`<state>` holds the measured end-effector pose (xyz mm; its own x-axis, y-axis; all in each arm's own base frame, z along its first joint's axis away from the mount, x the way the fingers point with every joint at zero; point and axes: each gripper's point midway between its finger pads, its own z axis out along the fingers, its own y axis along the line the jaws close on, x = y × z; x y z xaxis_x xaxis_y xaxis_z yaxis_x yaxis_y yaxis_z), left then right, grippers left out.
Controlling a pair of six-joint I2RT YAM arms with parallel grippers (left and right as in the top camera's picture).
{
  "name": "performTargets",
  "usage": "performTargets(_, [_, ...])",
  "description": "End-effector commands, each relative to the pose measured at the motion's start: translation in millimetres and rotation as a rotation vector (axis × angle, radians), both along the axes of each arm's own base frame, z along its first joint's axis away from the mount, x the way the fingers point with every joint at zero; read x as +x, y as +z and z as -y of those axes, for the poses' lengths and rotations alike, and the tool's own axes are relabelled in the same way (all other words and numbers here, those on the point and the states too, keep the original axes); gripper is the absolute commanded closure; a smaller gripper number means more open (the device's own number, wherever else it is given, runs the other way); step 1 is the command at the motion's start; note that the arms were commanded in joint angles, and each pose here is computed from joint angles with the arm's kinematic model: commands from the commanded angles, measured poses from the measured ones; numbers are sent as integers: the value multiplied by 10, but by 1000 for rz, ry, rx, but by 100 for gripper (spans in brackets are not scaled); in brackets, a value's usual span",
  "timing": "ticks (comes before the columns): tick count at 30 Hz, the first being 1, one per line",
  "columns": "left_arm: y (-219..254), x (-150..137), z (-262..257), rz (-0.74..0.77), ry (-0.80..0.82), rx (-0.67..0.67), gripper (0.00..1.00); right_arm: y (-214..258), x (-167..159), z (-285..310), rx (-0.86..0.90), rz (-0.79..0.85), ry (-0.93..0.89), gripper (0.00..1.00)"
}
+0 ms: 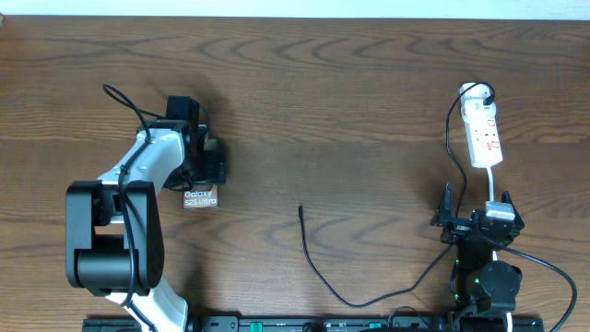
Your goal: Plug charger to phone and switch on socket
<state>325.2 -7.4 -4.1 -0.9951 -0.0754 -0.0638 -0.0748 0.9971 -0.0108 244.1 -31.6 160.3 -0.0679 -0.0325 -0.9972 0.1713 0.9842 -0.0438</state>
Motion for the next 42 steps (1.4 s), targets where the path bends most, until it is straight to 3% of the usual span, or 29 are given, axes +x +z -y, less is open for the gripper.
performTargets(1, [-109,-142,-4,-51,8,-8,5,-4,1,-31,-8,-1,11,1])
performTargets(13, [-111,-145,3,-52,7,-11,1,-4,1,-31,-8,-1,11,1])
performTargets(42, [-108,-118,96,-42,2,-62,2,-4,1,-31,-8,-1,11,1])
